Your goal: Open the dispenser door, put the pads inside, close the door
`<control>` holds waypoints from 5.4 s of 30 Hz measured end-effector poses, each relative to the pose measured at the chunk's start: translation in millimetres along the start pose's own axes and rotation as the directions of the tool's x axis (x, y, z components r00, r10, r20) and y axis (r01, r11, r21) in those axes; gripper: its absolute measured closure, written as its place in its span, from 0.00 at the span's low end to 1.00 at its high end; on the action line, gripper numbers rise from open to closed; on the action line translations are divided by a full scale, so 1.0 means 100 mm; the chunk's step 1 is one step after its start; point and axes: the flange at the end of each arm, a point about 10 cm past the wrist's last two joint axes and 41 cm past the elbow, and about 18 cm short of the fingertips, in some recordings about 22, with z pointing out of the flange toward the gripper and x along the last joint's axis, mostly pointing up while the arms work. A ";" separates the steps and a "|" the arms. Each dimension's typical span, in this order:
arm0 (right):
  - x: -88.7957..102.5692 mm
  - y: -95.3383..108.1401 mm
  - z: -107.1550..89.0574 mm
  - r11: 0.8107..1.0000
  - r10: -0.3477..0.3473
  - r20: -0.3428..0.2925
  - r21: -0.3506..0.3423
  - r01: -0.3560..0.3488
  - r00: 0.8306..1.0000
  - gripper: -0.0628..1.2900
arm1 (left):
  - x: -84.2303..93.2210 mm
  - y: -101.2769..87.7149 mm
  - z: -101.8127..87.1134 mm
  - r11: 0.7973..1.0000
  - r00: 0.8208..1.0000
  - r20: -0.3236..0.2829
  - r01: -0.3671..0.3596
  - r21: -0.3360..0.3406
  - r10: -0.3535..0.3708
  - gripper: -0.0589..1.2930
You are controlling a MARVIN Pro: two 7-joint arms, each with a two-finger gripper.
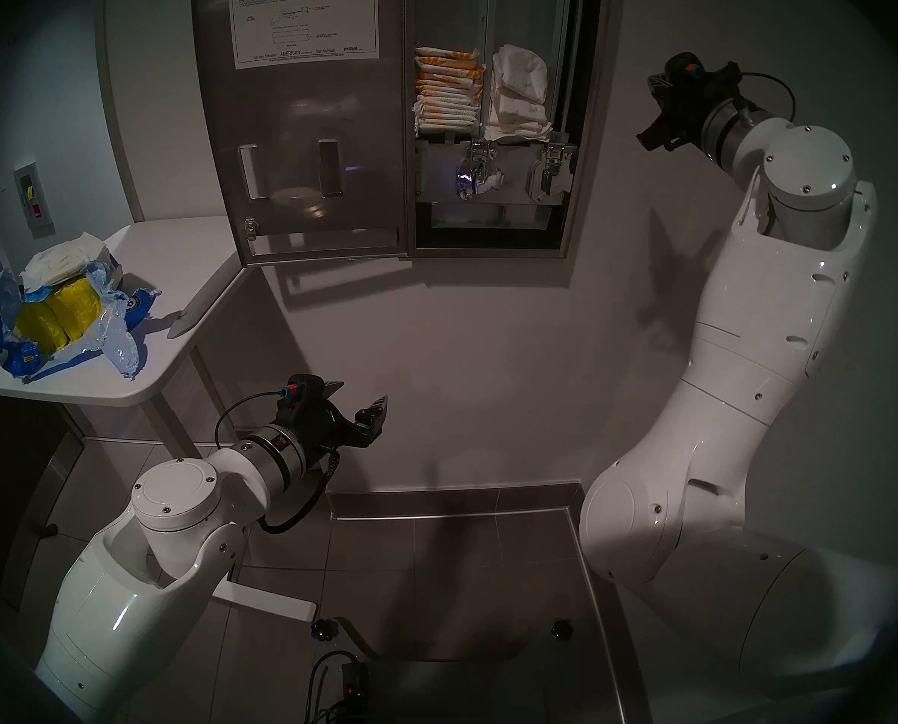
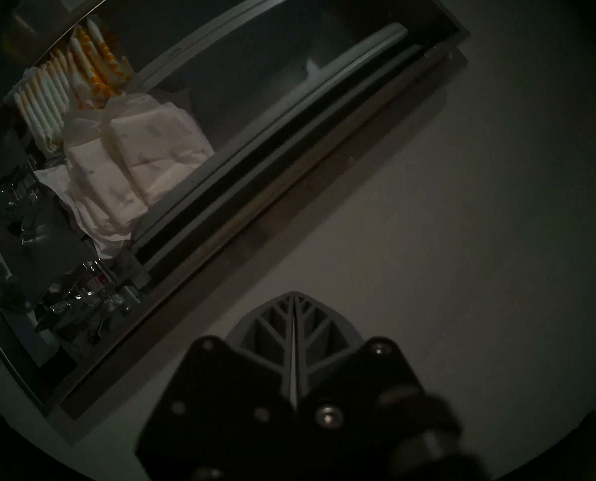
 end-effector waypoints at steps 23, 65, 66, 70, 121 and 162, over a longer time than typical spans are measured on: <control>-0.57 -0.38 -0.43 0.922 0.382 0.120 -0.125 -0.367 0.916 0.98 | 0.00 0.00 0.00 1.000 1.000 0.000 0.000 0.001 0.000 0.06; -0.92 -0.73 -0.66 0.902 0.432 0.221 -0.126 -0.414 0.874 0.28 | 0.00 0.00 0.00 1.000 1.000 -0.001 -0.001 0.001 0.001 0.06; -0.92 -0.73 -0.66 0.902 0.432 0.220 -0.127 -0.413 0.875 0.28 | 0.00 0.00 0.00 1.000 1.000 -0.001 -0.001 0.001 0.001 0.06; -0.91 -0.73 -0.66 0.903 0.430 0.216 -0.130 -0.411 0.877 0.28 | 0.00 0.00 0.00 1.000 1.000 -0.001 -0.001 0.001 0.001 0.06; -0.92 -0.75 -0.68 0.906 0.423 0.208 -0.135 -0.402 0.882 0.28 | 1.54 -1.46 -0.50 0.936 0.927 -0.249 -0.206 0.286 0.280 0.06; -0.92 -0.75 -0.68 0.906 0.421 0.205 -0.137 -0.400 0.883 0.27 | 1.68 -2.50 -0.20 0.914 0.961 -0.138 -0.178 0.364 0.242 0.97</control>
